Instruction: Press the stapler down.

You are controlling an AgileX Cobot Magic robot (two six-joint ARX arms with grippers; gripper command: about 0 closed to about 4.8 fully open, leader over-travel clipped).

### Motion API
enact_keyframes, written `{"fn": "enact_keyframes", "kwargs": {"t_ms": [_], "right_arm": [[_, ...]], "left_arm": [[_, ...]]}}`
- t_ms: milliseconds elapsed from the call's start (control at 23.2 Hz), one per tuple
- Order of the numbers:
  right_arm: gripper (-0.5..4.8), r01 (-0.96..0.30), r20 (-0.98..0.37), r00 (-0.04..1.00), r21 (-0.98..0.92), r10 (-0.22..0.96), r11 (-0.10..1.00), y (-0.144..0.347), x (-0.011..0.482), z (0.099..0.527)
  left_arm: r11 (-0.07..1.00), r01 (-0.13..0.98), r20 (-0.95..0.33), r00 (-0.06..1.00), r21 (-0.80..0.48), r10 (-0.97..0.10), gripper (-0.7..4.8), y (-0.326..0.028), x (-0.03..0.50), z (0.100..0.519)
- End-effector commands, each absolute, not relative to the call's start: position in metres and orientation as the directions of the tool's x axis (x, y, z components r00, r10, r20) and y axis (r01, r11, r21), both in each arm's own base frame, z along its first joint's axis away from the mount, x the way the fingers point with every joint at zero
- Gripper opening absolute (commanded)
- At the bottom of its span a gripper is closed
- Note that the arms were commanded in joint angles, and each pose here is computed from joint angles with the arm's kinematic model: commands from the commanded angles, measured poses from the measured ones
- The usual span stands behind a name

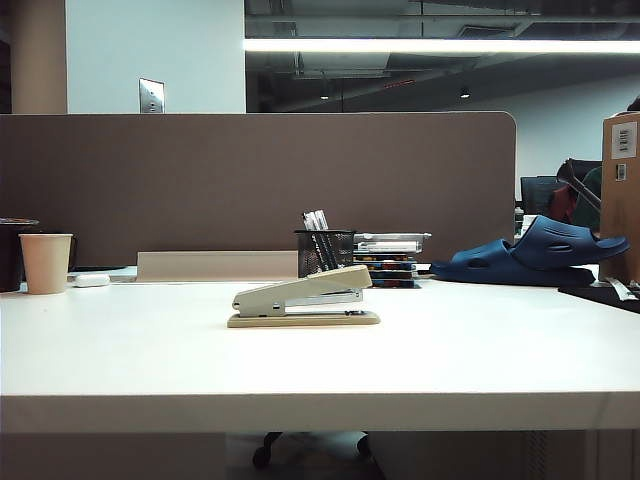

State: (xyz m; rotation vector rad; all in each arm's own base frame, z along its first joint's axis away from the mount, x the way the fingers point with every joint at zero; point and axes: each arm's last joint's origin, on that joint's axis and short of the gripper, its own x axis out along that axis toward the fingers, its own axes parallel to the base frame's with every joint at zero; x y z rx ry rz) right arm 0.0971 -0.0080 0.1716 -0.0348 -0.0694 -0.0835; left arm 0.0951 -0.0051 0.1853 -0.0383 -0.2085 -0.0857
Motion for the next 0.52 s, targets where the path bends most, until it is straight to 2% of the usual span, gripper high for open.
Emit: {"fn": "enact_keyframes", "kwargs": {"t_ms": [43, 387, 516], "right_arm": [[-0.09, 0.085, 0.085, 0.993, -0.034, -0.082, 0.996, -0.0079, 0.0969, 0.1716], [-0.09, 0.085, 0.089, 0.993, -0.034, -0.082, 0.996, -0.0079, 0.0969, 0.1720], [-0.09, 0.085, 0.088, 0.993, -0.034, -0.082, 0.996, -0.0079, 0.0969, 0.1719]], "left_arm": [[0.996, 0.091, 0.219, 0.972, -0.027, -0.082, -0.04, -0.0052, 0.0949, 0.1866], [0.996, 0.091, 0.221, 0.972, -0.027, -0.082, -0.04, -0.0052, 0.0948, 0.1867], [0.991, 0.132, 0.224, 0.967, -0.017, -0.125, -0.05, -0.0064, 0.0945, 0.1875]]}}
